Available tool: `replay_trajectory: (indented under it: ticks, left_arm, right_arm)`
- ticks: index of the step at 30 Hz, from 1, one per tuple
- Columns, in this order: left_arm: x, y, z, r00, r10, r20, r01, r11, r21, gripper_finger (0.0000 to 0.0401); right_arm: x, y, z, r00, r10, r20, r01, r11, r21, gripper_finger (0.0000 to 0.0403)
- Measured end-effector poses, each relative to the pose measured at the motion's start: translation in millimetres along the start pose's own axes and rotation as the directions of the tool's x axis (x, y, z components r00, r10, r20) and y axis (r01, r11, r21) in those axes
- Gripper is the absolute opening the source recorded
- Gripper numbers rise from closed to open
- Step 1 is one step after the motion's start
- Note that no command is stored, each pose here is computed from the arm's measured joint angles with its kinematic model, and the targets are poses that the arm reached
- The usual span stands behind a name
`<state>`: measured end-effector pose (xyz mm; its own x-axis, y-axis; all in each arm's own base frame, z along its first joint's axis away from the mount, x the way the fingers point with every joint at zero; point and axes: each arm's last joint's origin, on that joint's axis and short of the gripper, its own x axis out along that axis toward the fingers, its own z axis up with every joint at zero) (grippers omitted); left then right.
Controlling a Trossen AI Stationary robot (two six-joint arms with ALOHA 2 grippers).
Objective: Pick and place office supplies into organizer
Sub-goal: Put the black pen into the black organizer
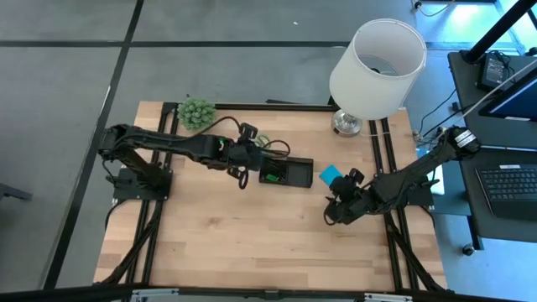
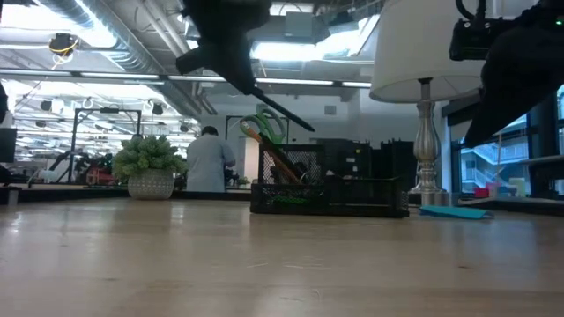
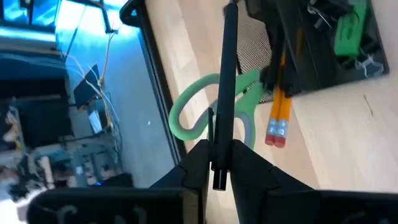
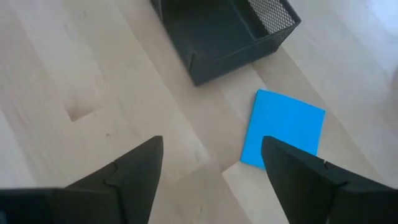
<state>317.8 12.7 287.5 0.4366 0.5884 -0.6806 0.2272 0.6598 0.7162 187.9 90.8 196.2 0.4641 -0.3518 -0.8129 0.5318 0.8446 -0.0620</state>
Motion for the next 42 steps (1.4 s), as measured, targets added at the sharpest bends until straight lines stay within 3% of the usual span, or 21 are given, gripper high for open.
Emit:
replay_trajectory:
  ticks: [8,12,20,29,37,42]
  left_arm:
    - [5,-5,4,0.999,0.029,-0.030,-0.022,0.978,0.208,0.0044]
    - [18,-13,12,0.997,0.054,-0.062,-0.029,0.935,0.353,0.0045]
    - [38,-28,26,0.981,0.153,-0.121,-0.065,0.841,0.537,0.0046]
    - [55,-43,38,0.990,0.110,-0.085,-0.034,0.785,0.619,0.0047]
    - [56,-42,39,0.991,0.112,-0.076,-0.041,0.780,0.624,0.0050]
    - [56,-42,39,0.992,0.104,-0.068,-0.038,0.780,0.625,0.0073]
  right_arm:
    - [2,-3,4,0.999,-0.033,0.029,0.033,0.999,0.014,0.0275]
    - [4,-5,6,0.998,-0.049,0.040,0.048,0.999,0.024,0.0275]
    - [5,-6,7,0.998,-0.056,0.040,0.055,0.998,0.031,0.0275]
    - [6,-8,9,0.996,-0.075,0.049,0.073,0.997,0.028,0.0275]
    - [8,-11,13,0.995,-0.087,0.049,0.086,0.996,0.018,0.0275]
    - [9,-11,14,0.995,-0.089,0.049,0.089,0.996,0.018,0.0275]
